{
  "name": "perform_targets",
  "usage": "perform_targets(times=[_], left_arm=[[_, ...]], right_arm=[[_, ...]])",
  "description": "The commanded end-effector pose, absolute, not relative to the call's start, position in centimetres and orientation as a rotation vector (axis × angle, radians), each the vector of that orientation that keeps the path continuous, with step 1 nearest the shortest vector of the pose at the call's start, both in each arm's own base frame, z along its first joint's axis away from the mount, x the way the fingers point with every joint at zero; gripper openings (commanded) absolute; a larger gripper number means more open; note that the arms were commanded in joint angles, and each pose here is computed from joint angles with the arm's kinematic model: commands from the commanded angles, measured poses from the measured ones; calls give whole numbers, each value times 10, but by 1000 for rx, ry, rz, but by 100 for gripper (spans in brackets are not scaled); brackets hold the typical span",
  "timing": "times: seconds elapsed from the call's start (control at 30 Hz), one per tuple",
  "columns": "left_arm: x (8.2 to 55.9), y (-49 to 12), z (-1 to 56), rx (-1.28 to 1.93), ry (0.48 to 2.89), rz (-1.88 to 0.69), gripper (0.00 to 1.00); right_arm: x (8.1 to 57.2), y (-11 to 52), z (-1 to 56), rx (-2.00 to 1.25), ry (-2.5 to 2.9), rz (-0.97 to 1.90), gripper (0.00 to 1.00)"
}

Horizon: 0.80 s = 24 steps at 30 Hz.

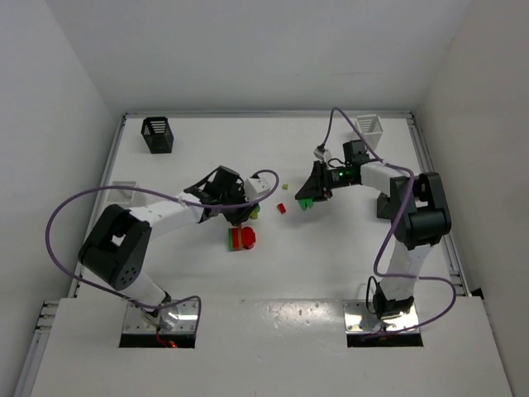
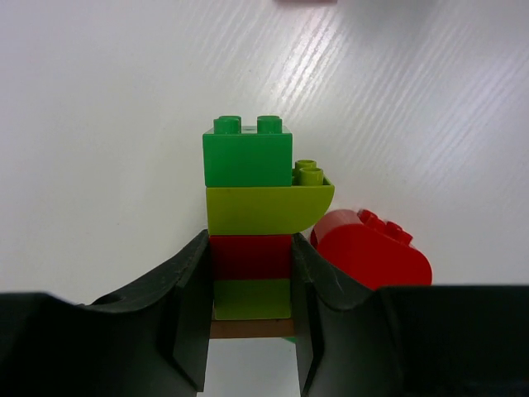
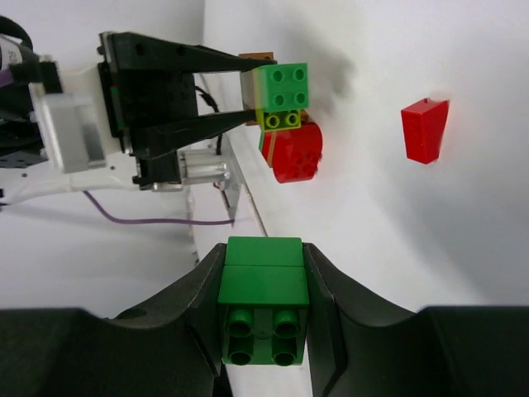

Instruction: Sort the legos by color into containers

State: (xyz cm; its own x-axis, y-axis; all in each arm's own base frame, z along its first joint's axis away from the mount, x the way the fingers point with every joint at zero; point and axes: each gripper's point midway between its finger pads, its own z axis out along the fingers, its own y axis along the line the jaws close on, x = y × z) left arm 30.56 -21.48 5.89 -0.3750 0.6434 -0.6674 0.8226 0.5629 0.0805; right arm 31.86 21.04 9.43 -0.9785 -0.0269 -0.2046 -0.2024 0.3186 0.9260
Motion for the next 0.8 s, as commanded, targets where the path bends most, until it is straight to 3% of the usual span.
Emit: perform_targets(times=[0.0, 0.3, 0.4, 0.47, 0.5, 0.63, 0.77], left_arm=[[319, -224, 66, 1149, 2121, -367, 35], [320, -227, 60, 1131, 2135, -408, 35], [322, -224, 59, 1126, 2149, -384, 52], [325, -220, 59, 1098, 2164, -370, 79], [328, -217, 64, 1073, 2162, -385, 85], [329, -227, 115, 989, 2053, -609, 86], [298, -265, 178, 971, 1915, -1080, 86]], right_arm=[[326, 209, 122, -355, 2344, 1606, 0], [314, 215, 129, -397, 2324, 1635, 0], [313, 215, 130, -400, 2319, 1646, 0], [313, 215, 130, -400, 2319, 1646, 0], [313, 215, 130, -400, 2319, 1646, 0], [308, 216, 136, -424, 2294, 1665, 0], [297, 223, 150, -461, 2241, 1824, 0]])
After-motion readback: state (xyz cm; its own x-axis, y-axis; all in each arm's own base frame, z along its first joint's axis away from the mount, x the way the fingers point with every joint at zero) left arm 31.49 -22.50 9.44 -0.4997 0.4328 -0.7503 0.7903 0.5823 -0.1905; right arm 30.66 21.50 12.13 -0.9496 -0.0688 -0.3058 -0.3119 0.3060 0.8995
